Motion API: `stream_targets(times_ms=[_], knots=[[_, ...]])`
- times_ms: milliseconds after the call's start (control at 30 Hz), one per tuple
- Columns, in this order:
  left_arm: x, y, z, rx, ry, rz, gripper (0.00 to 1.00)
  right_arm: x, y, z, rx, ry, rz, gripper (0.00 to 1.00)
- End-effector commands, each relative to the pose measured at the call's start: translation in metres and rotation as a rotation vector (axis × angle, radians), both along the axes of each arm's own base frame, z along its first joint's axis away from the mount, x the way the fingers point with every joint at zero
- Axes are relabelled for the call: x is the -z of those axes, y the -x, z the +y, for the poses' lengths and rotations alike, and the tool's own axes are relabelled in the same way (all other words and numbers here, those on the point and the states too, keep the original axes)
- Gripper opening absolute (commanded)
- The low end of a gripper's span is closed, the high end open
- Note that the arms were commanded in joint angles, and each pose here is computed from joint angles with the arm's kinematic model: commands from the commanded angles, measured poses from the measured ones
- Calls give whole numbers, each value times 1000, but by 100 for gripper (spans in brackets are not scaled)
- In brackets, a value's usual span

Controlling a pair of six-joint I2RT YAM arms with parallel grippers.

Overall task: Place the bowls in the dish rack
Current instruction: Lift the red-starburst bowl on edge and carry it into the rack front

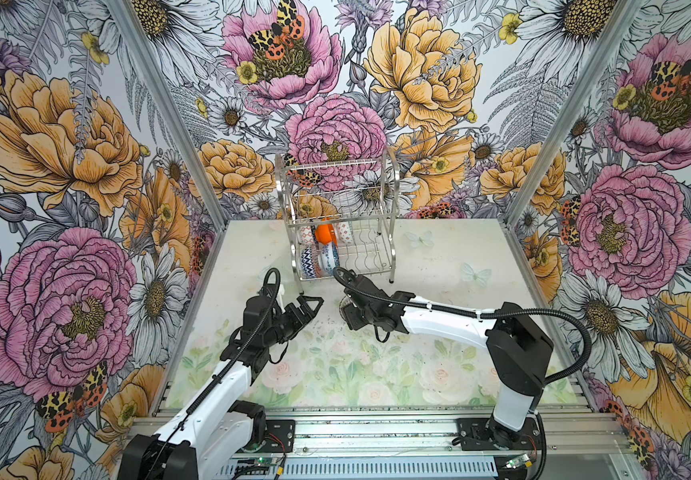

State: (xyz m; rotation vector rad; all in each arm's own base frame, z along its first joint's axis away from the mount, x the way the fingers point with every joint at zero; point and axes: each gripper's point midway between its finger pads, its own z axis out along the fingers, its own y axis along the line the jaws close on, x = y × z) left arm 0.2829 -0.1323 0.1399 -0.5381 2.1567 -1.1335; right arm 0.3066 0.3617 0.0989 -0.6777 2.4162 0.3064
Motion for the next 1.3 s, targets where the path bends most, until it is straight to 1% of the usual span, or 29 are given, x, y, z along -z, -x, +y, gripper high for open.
stream_targets(times_ms=[0,133,367,567,700,833,967,1133,1267], knots=[[-6,0,-1,12,30,-22,99,-2,-1,19,-33,-20,4,65],[-6,-1,2,8,31,-22,99,10,-2,29,-41,0,25,61],[-3,-1,6,1,30,-14,99,33,-7,28,-21,65,40,53],[-1,-2,7,-4,31,-11,99,45,-6,31,-27,92,57,38],[-2,-3,7,-4,32,-12,99,38,-8,34,-30,81,47,22],[-1,-3,7,-4,32,-8,99,22,-8,40,-44,38,41,10],[-2,-3,6,-1,34,-8,99,4,-7,45,-60,-6,34,1],[-4,-1,6,-1,32,-12,99,-36,-4,48,-107,-107,20,0],[-2,-1,6,0,28,-10,99,-80,-10,42,-115,-282,18,0]])
